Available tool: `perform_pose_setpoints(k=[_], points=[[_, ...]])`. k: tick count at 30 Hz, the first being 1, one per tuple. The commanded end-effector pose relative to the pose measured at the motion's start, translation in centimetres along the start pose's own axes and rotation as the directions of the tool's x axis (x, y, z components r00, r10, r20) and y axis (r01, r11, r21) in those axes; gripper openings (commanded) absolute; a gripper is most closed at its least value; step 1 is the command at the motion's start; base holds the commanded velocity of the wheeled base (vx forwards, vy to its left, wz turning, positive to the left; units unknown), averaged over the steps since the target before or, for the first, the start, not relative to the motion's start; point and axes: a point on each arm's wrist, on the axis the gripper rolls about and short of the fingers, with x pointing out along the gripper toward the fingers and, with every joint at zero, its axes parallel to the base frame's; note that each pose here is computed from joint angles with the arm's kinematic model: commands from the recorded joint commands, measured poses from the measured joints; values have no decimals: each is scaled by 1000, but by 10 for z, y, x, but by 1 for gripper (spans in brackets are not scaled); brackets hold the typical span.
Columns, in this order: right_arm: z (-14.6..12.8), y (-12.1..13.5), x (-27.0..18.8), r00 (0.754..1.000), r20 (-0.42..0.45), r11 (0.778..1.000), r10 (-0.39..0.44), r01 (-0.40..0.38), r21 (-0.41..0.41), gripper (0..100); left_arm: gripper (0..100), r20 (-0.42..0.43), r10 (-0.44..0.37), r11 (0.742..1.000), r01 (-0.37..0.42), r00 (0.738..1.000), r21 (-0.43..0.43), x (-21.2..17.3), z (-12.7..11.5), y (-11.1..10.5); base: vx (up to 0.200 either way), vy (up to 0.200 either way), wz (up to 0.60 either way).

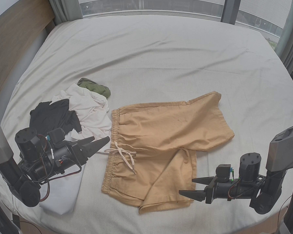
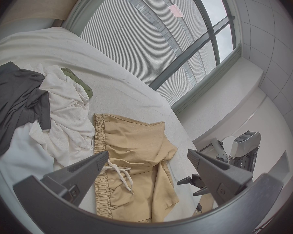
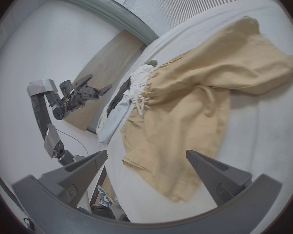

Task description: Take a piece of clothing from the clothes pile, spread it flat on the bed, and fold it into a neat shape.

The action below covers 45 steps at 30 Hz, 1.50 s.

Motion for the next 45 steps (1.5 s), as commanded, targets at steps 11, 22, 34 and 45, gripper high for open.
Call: perform_pose_setpoints(k=[11, 22, 34, 45], points=[[-35, -28, -17, 984, -136, 983, -115, 133, 128, 100, 100, -23, 10, 1000, -10, 1000, -13, 3, -6, 5, 0, 0, 0], [-36, -31, -3, 986, -139, 968, -94, 123, 217, 100, 100, -23, 10, 1000, -10, 1000, -13, 3, -6, 5, 0, 0, 0], [-38, -29, 9, 987, -150, 962, -64, 101, 253, 100, 100, -20, 9, 1000, -9, 1000, -11, 3, -5, 4, 0, 0, 0], [-36, -27, 14, 988, -143, 945, -50, 94, 314, 0, 100, -18, 10, 1000, -10, 1000, -11, 3, -5, 5, 0, 0, 0]])
